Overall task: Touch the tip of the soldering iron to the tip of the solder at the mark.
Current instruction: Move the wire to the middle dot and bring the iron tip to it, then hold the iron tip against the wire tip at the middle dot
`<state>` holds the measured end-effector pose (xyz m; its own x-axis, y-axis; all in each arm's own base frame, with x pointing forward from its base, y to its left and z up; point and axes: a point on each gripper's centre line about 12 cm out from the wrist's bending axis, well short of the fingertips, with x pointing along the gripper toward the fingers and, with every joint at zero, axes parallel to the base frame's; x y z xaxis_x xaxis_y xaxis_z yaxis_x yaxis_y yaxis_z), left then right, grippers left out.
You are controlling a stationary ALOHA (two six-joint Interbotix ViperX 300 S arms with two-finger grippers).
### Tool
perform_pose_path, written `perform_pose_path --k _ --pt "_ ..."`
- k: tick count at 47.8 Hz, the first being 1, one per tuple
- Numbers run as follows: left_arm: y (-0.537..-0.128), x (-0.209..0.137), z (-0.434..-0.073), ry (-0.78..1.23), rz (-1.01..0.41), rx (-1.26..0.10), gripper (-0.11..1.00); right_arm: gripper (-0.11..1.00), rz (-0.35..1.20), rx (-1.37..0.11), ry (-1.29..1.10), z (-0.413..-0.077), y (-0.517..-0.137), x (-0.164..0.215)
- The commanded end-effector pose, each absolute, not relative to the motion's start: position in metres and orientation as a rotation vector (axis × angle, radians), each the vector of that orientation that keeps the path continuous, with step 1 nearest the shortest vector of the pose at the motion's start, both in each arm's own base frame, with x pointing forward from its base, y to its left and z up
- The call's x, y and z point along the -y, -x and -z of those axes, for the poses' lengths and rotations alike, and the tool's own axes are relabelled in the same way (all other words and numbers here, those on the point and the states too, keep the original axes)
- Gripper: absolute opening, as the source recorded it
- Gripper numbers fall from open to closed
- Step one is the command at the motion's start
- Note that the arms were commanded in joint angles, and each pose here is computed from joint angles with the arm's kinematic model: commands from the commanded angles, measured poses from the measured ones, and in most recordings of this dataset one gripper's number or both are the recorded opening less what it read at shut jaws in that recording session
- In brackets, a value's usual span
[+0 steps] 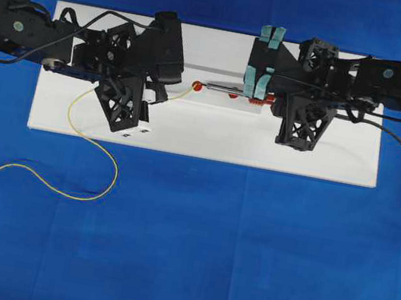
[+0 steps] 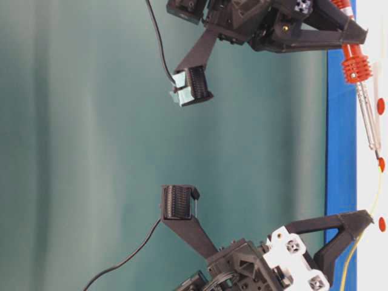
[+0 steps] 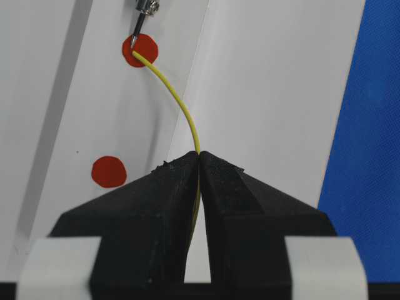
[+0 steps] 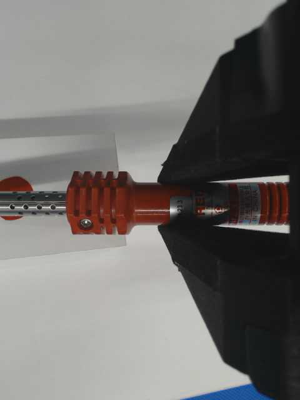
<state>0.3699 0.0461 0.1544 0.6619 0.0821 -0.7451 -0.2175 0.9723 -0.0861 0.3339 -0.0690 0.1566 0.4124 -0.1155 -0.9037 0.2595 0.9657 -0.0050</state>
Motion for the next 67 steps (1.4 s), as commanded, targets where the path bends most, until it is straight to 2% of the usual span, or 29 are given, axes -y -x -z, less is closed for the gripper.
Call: perform_pose_path --k 1,67 --pt "-0.3719 -0.0459 -0.1616 0.170 -0.168 -0.808 0.03 0.06 0.236 -1.084 -0.138 -0.1675 -0.3405 0.0704" --pt "-0.3723 -0.0465 -0.1623 0.169 -0.169 -0.810 0.03 0.06 0.237 -1.096 -0.139 -0.1680 -0.3400 0.0704"
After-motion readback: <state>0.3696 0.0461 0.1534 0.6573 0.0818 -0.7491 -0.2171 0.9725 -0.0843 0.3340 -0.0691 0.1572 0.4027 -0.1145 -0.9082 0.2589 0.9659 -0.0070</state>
